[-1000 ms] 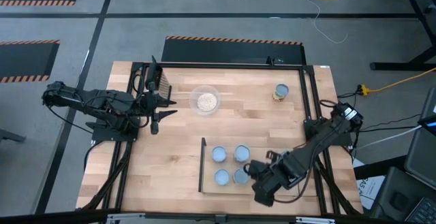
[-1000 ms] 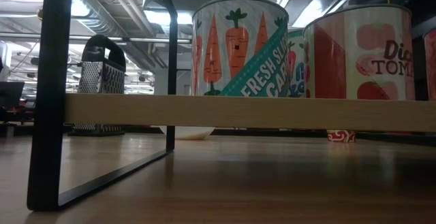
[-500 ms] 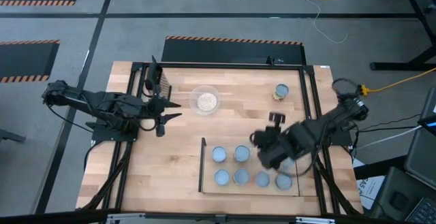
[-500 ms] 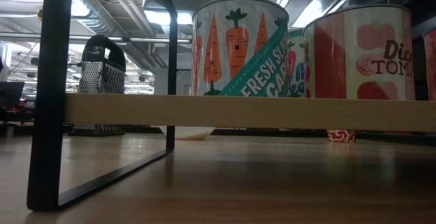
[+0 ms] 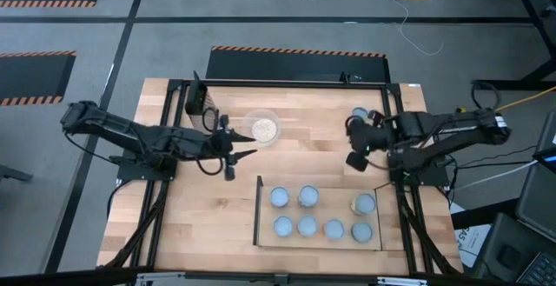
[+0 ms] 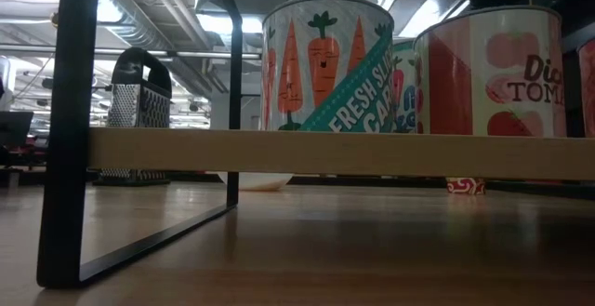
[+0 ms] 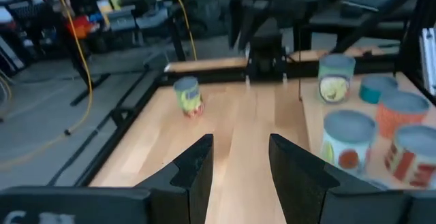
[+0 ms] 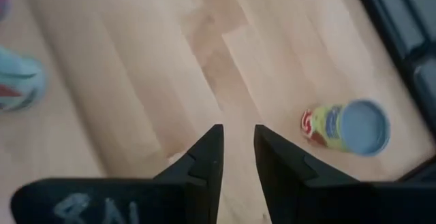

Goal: Pick and place cans onto a shelf
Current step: Put the canned spaghetti sauce can on the shelf

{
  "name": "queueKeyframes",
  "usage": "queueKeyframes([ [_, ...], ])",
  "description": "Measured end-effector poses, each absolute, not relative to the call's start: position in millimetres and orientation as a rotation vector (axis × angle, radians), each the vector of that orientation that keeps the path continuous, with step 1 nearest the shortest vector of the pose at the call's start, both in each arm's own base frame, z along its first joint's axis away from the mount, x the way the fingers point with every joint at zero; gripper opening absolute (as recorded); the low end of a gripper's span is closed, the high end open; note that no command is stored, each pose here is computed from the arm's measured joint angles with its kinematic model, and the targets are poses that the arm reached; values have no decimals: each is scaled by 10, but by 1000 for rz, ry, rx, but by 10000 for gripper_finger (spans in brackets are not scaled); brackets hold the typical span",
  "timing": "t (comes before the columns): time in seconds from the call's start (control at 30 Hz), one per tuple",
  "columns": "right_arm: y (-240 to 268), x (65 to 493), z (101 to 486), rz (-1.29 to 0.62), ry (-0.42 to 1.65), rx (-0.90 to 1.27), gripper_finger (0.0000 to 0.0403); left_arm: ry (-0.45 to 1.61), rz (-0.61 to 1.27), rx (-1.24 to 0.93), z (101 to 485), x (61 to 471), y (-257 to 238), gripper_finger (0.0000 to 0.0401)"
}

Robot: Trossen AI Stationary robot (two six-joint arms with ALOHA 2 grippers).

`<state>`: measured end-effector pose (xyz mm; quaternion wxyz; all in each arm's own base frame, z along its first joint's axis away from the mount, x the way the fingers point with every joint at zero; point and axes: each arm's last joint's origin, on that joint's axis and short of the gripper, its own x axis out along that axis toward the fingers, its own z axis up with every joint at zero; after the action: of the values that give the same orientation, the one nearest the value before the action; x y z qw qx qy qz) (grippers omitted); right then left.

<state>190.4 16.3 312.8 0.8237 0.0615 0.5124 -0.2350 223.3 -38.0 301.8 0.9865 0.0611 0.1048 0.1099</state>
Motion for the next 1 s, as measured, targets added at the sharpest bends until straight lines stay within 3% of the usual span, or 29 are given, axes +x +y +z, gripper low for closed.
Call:
queueKeyframes([
  [0.13,-77,1782,2959,-517,1068,216,88,148,218,142,2977,2436,-372,135],
  [0.37,-405,1719,2730,-582,1064,252,87,35,50,113,2833,2804,-271,135],
  [0.8,-890,1588,2688,-751,1073,374,87,107,40,67,2420,3122,-186,135],
  [1.0,-1042,1696,2553,-705,1121,434,87,115,39,65,2396,3134,-188,135],
])
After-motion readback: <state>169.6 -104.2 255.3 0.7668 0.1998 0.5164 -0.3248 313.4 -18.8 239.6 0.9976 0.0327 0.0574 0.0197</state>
